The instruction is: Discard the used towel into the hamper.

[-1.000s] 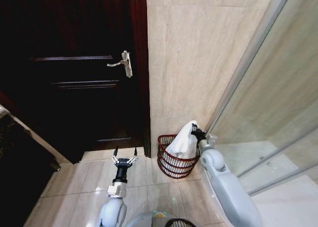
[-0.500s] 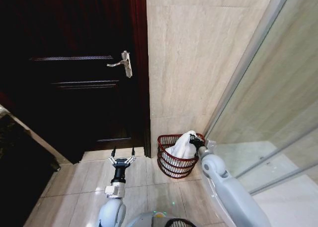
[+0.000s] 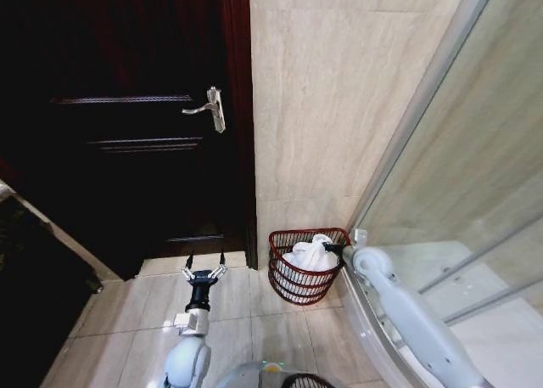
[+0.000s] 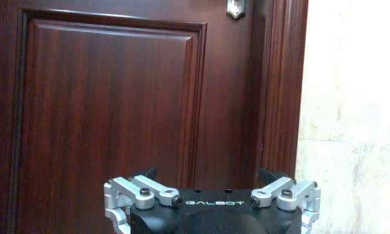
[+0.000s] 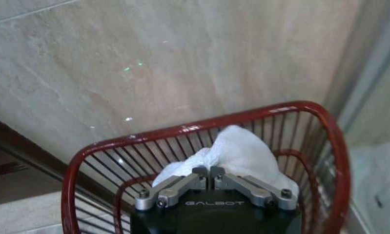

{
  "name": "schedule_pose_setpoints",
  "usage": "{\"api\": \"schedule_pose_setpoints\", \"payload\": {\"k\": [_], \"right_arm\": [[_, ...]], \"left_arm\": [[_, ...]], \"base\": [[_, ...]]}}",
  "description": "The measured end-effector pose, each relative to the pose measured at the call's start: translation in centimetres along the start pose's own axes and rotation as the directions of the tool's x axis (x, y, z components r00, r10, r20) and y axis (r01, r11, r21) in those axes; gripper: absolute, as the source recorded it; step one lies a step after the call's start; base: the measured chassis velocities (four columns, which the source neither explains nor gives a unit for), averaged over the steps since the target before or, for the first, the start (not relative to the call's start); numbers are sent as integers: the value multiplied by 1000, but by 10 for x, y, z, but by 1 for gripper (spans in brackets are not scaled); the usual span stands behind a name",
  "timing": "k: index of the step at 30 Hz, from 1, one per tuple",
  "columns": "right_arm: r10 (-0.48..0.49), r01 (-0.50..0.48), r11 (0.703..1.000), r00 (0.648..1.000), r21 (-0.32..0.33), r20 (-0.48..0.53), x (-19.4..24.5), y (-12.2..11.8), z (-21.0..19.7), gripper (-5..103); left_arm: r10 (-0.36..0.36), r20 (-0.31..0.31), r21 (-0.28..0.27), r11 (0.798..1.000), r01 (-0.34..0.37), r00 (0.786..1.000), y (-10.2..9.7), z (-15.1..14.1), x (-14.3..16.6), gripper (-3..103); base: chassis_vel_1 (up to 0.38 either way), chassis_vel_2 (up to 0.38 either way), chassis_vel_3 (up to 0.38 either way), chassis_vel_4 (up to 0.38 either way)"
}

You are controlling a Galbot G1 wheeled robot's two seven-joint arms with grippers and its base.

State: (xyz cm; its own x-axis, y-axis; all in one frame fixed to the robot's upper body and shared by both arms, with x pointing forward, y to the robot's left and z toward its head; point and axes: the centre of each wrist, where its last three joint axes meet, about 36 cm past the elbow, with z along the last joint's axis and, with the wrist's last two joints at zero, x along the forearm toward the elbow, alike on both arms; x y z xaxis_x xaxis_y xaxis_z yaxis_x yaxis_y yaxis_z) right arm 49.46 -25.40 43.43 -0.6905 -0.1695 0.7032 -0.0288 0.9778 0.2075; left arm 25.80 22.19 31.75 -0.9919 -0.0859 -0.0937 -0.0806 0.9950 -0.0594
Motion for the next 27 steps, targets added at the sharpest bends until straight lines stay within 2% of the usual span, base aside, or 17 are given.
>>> {"api": "schedule_pose_setpoints", "payload": {"k": [4,11,24,27], "right_arm": [[-13,14,999,1000,31,-26,-23,15,-10,2],[-4,5,1000,998,18,-59,-51,23,-18,2],[-6,-15,994,981,-106,-191,-102,26,-2,2],[-6,-16,993,981,-113,-195,-104,26,-2,2]], "left_arm": [[-5,0,9,1000,5,1000,1,-2,-3,100],[-6,1,14,1000,6,1000,1,-4,-5,100],[-63,18,24,998,62,998,14,-9,1,100],[-64,19,23,998,64,998,15,-10,1,100]], "base": [[0,0,0,0],[0,0,0,0],[0,0,0,0],[0,0,0,0]]}}
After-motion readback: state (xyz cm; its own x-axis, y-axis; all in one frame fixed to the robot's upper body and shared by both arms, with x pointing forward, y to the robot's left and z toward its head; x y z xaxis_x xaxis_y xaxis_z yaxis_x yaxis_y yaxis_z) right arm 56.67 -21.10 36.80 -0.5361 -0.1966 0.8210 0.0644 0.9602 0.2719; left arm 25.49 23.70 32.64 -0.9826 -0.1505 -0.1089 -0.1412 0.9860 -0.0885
